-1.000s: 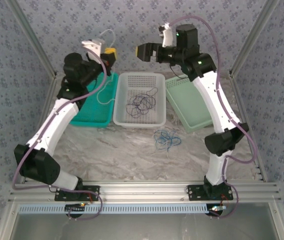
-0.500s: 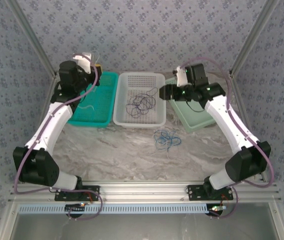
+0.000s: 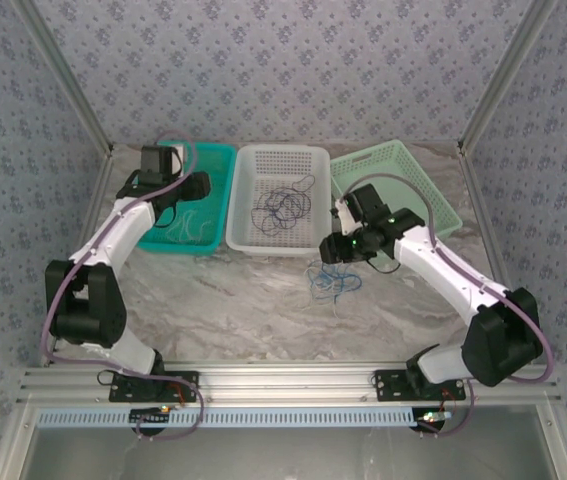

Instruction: Untangle the cables

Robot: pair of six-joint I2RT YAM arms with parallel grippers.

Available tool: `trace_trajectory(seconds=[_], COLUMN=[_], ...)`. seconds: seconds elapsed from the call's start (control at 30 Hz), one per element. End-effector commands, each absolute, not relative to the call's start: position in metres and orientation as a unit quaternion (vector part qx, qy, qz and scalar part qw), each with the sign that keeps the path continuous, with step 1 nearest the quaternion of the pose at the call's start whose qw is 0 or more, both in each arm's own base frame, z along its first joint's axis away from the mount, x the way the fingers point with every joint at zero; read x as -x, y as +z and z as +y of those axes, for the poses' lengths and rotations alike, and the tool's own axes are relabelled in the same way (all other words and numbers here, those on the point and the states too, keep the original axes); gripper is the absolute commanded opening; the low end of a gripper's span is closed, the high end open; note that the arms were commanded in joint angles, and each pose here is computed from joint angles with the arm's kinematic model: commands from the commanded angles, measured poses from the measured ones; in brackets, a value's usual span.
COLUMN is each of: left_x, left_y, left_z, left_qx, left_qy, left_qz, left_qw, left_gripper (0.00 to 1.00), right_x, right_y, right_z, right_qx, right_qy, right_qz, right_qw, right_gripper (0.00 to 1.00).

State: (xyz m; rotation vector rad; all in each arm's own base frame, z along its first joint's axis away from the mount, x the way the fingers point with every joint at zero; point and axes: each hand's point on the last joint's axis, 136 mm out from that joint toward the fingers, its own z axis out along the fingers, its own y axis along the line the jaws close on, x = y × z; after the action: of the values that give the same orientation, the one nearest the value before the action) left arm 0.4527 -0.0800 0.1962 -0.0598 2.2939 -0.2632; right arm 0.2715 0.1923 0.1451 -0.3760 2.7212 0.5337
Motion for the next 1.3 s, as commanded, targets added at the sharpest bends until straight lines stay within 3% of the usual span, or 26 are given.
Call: trace_trajectory(seconds=[0.0,0.07,0.1,0.2,0.33,0.47,0.6,1.07,1.27], left_x=[-0.445,-0.438,-0.433,-0.419,-0.402,-0.390,-0.383,-0.380,-0.379], left_y=[0.245,0.259,0.265,0.277,0.281,0.280,0.279,0.271,0.268], left_z=[-0.093,-0.104,-0.111,-0.129,-0.142,-0.143,-0.143,-0.143,-0.145], left_qx=[0.022,0.005,-0.007,-0.026,-0.042,-0.041,-0.037,-0.027,-0.023], left_qy=[-0.127,-0.129,-0.132,-0.147,-0.161,-0.169,-0.176,-0.179,-0.186], left_qz=[0.881,0.869,0.864,0.853,0.845,0.841,0.839,0.842,0.842], left_qw=[0.456,0.478,0.486,0.501,0.508,0.512,0.514,0.508,0.506], left_gripper=[0.87,0.99,0.99,0.99,0.99,0.99,0.99,0.99,0.99], right_x=[-0.258,-0.250,-0.247,-0.244,-0.252,-0.259,-0.268,-0.278,-0.287], right_y=[0.141,0.137,0.133,0.118,0.101,0.093,0.092,0.081,0.068], right_z=[0.194,0.204,0.207,0.209,0.200,0.198,0.202,0.212,0.219], right_qx=[0.142,0.179,0.195,0.210,0.180,0.158,0.138,0.136,0.138], right_qy=[0.186,0.178,0.166,0.143,0.114,0.113,0.123,0.120,0.117], right_qz=[0.956,0.950,0.948,0.947,0.950,0.945,0.938,0.937,0.940], right_qw=[0.178,0.186,0.189,0.199,0.229,0.265,0.292,0.300,0.290], right_gripper=[0.51,0.54,0.55,0.57,0.48,0.45,0.47,0.47,0.38])
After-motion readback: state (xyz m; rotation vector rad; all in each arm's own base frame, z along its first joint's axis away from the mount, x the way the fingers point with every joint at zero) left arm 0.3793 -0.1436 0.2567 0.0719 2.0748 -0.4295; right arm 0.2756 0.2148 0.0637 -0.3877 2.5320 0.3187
